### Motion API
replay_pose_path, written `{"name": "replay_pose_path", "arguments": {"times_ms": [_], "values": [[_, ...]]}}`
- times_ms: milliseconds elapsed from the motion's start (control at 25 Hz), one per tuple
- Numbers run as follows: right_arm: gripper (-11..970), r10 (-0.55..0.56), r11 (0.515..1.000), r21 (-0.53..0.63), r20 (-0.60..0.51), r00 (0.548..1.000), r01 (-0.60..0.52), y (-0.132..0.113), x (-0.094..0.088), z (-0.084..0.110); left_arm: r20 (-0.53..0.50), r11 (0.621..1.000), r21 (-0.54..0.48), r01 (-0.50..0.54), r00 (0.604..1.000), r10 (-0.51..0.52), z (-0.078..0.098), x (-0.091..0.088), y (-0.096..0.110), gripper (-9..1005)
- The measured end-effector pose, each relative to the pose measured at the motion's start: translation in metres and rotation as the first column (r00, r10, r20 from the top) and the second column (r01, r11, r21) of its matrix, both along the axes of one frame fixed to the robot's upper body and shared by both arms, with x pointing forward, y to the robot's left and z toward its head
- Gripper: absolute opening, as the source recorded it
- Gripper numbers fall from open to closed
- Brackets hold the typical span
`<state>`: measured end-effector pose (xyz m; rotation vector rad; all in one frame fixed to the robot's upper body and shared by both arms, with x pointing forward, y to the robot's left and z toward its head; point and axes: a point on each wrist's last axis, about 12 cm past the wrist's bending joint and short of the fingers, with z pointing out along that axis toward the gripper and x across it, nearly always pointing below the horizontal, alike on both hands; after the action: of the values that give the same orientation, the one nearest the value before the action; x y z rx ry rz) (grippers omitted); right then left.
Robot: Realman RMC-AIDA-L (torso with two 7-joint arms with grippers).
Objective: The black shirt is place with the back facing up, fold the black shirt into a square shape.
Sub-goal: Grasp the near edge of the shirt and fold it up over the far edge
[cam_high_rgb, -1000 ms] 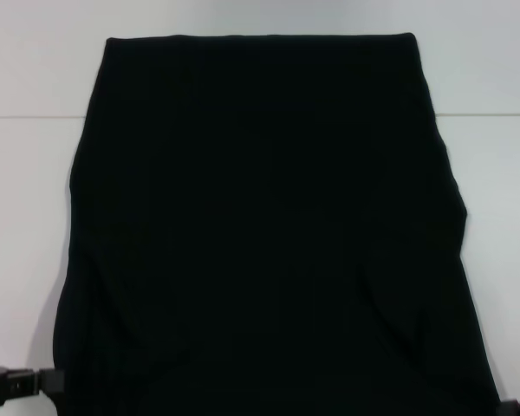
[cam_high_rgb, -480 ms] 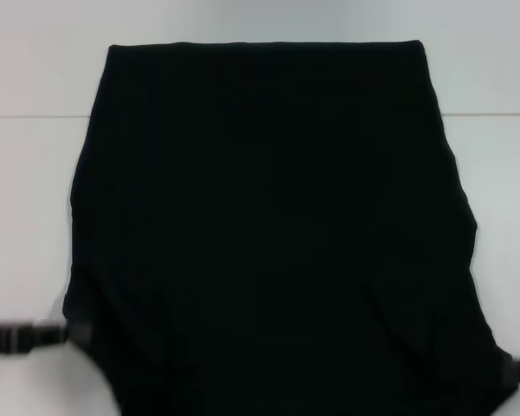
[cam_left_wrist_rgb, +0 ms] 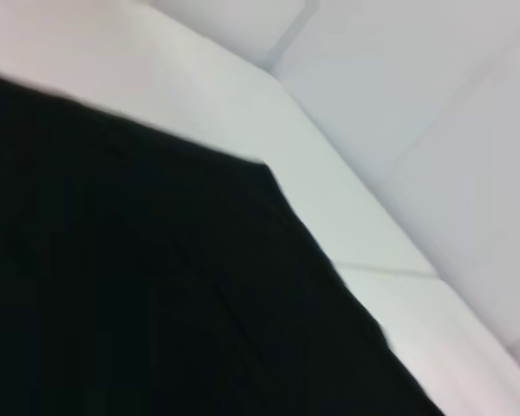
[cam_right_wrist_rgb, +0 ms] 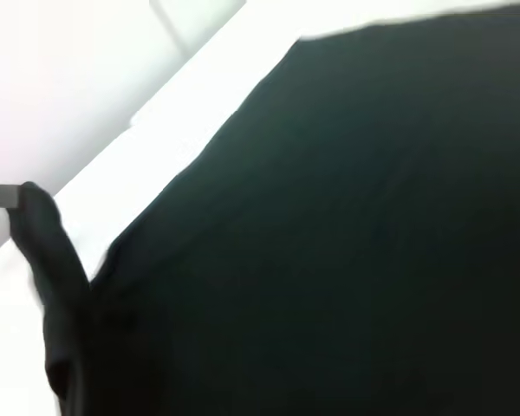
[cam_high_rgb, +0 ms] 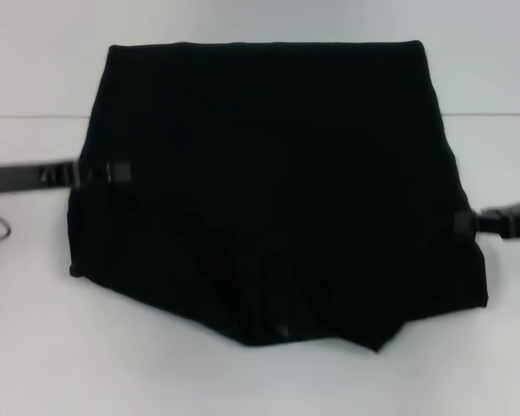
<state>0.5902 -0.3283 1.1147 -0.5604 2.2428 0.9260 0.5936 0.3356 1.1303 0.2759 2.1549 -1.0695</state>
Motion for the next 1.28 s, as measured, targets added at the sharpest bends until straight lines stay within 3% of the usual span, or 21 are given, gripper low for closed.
{"name": "replay_pose_path", "arguments": {"times_ms": [400,680,920,1280], "values": [[31,-0.162,0.981,-0.090,0.121,0.979,0.173,0.037,0.065,0.016,0.121,0.971,0.124,-0.204,0.974,0.189,0.017,0.056,-0.007,64],[30,-0.229,0.956,-0.128,0.233,0.945,0.263,0.068,0.100,0.034,0.192,0.934,0.188,-0.304,0.944,0.268,0.024,0.080,-0.014,64],[31,-0.269,0.943,-0.118,0.282,0.921,0.312,0.079,0.114,0.048,0.234,0.915,0.207,-0.347,0.925,0.298,0.029,0.090,-0.019,64],[31,-0.326,0.919,-0.143,0.247,0.913,0.367,0.091,0.107,0.014,0.230,0.868,0.304,-0.392,0.914,0.333,-0.019,0.084,-0.044,64]]}}
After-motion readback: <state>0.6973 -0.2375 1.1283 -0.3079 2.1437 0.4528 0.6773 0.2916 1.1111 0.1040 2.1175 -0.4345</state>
